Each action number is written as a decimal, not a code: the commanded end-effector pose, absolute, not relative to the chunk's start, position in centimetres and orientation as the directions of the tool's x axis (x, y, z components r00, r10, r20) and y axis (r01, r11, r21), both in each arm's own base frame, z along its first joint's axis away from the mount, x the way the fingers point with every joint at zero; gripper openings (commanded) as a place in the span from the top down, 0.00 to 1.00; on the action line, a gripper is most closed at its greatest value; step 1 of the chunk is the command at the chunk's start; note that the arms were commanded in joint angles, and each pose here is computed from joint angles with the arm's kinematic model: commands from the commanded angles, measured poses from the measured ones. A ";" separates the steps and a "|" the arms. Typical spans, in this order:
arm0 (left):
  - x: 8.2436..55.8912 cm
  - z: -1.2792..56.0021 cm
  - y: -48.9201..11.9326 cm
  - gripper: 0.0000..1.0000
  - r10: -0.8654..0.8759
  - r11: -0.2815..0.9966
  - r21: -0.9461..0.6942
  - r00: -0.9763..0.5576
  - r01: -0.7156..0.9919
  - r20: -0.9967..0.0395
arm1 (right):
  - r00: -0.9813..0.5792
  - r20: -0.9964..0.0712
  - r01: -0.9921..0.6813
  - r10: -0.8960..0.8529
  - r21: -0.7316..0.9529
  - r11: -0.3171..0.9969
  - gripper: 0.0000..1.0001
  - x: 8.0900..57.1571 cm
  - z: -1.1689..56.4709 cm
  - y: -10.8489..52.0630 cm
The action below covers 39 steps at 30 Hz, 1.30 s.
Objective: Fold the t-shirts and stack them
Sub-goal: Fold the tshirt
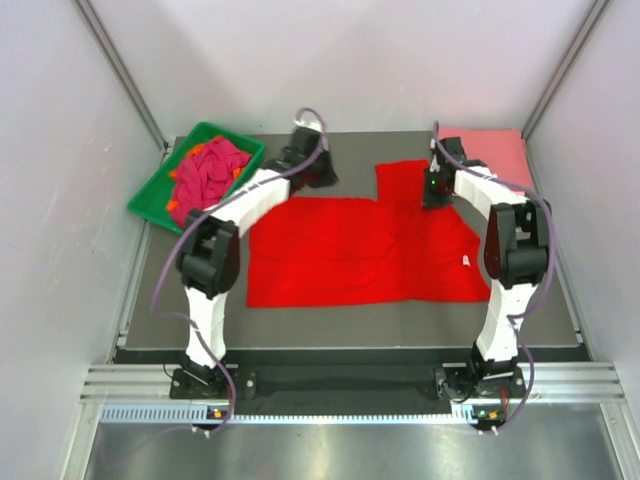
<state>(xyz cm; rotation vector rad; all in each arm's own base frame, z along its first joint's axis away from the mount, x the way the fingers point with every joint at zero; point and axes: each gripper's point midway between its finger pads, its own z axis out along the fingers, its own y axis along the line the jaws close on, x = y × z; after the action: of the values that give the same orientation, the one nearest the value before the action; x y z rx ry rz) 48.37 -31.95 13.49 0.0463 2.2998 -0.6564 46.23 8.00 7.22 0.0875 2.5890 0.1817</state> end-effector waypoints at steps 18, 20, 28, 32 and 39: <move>52.5 11.3 -14.8 0.74 0.006 0.975 -0.173 -0.785 0.143 -0.620 | -0.656 -0.752 -0.097 0.056 0.158 0.983 0.64 58.6 13.0 10.6; 52.7 10.8 -14.1 0.74 0.000 0.978 -0.163 -0.789 0.127 -0.614 | -0.665 -0.744 -0.072 0.068 0.154 0.985 0.64 60.1 11.0 10.2; 52.8 9.0 -11.5 0.76 -0.010 0.992 -0.112 -0.831 0.062 -0.556 | -0.616 -0.784 0.001 0.083 0.105 0.994 0.62 65.3 9.7 8.1; 52.7 8.6 -10.5 0.73 -0.044 0.995 -0.095 -0.834 0.010 -0.550 | -0.608 -0.779 0.119 0.152 0.099 0.988 0.61 65.5 9.2 5.2; 52.9 7.5 -9.0 0.69 -0.040 0.998 -0.059 -0.845 -0.010 -0.533 | -0.623 -0.727 0.212 0.289 0.199 0.957 0.55 65.0 7.8 3.0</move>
<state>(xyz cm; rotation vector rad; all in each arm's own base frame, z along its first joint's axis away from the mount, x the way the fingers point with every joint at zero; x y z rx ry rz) 52.15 -10.30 7.12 -0.0145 2.5892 -0.1165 63.80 4.53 4.28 0.2533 2.3471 0.1030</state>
